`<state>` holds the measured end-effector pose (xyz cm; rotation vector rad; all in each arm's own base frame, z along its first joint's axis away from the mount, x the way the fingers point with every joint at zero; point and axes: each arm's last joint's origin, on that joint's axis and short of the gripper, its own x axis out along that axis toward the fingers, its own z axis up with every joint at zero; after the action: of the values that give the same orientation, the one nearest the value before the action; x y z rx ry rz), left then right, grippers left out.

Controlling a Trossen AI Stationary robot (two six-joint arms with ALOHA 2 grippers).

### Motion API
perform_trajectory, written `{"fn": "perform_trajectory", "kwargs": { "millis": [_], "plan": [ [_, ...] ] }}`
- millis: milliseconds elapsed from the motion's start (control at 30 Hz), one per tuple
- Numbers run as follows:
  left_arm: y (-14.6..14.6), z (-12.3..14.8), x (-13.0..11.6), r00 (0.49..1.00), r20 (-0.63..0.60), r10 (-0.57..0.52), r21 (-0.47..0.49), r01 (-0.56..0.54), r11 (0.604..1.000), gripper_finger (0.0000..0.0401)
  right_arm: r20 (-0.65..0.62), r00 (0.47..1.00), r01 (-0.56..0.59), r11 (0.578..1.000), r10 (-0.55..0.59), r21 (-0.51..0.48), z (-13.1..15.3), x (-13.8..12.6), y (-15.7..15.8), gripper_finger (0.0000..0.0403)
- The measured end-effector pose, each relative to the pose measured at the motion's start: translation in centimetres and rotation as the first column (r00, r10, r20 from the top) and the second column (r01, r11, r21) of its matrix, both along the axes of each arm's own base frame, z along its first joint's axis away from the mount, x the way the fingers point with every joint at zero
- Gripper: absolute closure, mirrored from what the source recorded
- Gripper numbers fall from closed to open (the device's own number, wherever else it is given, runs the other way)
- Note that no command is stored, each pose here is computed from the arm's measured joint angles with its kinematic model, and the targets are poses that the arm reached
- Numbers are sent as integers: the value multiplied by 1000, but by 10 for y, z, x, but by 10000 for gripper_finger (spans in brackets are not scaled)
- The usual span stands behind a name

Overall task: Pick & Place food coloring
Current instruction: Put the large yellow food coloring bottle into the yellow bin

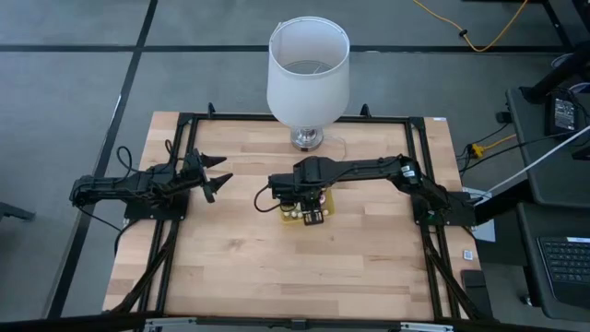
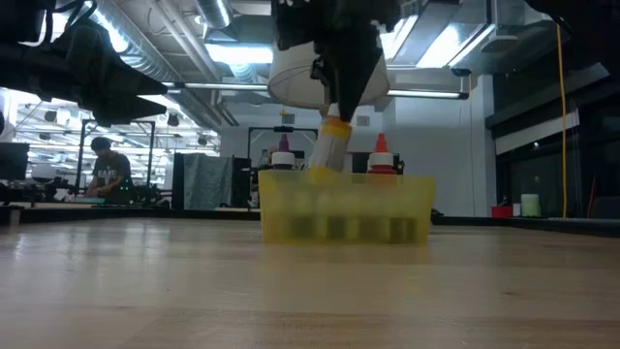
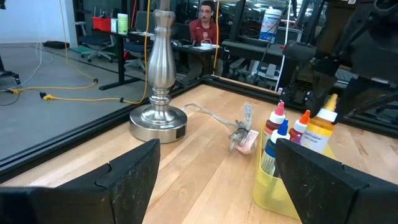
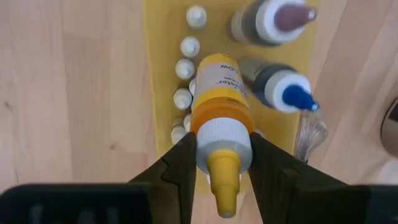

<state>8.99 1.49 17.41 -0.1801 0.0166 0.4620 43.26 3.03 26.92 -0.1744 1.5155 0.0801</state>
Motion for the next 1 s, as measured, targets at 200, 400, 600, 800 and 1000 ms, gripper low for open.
{"fn": "perform_trajectory", "kwargs": {
  "millis": [200, 400, 600, 800, 1000],
  "plan": [
    [0, 0, 0, 1000, 0, 0, 0, 0, 1000, 90, 45, 999, -24, 1000, 24, 1, 1, 4, 0, 280],
    [0, 0, 0, 1000, 0, 0, 0, 0, 1000, 90, 45, 999, -15, 1000, 15, -1, -5, 7, -4, 280],
    [0, 0, 0, 1000, 0, 0, 0, 0, 1000, 88, 45, 999, -2, 1000, 2, -2, -7, 8, -10, 280],
    [0, 0, 0, 1000, 0, 0, 0, 0, 1000, 90, 30, 1000, -1, 1000, 1, -2, -15, 11, -10, 280],
    [0, 0, 0, 1000, 0, 0, 0, 0, 1000, 90, 25, 1000, -15, 1000, 15, -2, -23, 15, -10, 277]
  ]
}}
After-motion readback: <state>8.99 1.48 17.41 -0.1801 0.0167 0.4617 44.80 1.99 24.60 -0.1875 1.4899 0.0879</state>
